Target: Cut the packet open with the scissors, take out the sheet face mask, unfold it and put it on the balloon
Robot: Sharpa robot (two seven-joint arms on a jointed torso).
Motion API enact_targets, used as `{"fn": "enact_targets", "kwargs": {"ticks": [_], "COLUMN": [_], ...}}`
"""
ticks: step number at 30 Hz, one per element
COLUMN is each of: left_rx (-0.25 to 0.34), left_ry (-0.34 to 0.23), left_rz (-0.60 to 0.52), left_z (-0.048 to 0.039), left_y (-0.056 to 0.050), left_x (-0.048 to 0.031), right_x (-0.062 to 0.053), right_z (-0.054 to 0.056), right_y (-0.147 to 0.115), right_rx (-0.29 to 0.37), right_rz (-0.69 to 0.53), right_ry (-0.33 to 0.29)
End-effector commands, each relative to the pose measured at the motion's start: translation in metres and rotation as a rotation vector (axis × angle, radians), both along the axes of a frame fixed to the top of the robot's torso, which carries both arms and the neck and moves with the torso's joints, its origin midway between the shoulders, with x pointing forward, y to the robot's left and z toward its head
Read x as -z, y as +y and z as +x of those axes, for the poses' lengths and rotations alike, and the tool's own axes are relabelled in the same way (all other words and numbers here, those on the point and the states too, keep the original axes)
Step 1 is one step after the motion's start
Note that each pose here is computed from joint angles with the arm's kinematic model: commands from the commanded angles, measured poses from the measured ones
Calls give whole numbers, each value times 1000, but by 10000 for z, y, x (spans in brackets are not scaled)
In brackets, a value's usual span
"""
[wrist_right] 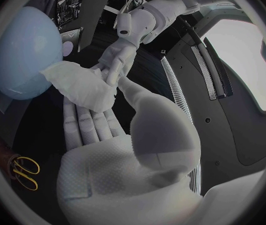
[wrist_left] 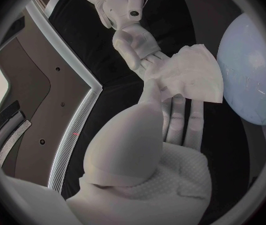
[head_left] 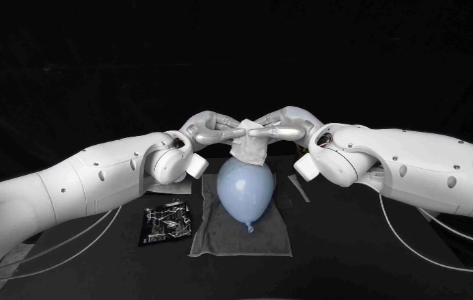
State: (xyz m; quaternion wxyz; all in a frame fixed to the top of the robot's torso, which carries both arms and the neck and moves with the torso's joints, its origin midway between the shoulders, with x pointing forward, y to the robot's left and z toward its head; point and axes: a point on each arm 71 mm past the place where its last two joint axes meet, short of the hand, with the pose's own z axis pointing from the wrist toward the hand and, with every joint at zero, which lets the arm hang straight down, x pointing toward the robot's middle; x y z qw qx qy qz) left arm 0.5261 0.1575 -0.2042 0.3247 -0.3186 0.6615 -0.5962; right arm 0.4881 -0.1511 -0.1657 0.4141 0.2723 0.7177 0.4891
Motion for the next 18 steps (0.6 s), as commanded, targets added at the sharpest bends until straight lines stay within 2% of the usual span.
{"fn": "enact_targets", "kwargs": {"ticks": [1, 11, 18], "left_rx": [-16, -15, 5], "left_ry": [32, 69, 82], "left_rz": [-46, -77, -107], "left_z": [17, 31, 21], "left_y": [14, 57, 56], "left_x": [-17, -75, -146], "right_x": [-26, -59, -69], "right_z": [30, 142, 168], "right_y": [-52, -309, -436], "right_rx": [7, 51, 63], "right_rz": [14, -36, -46], "right_ry": [-32, -132, -167]}}
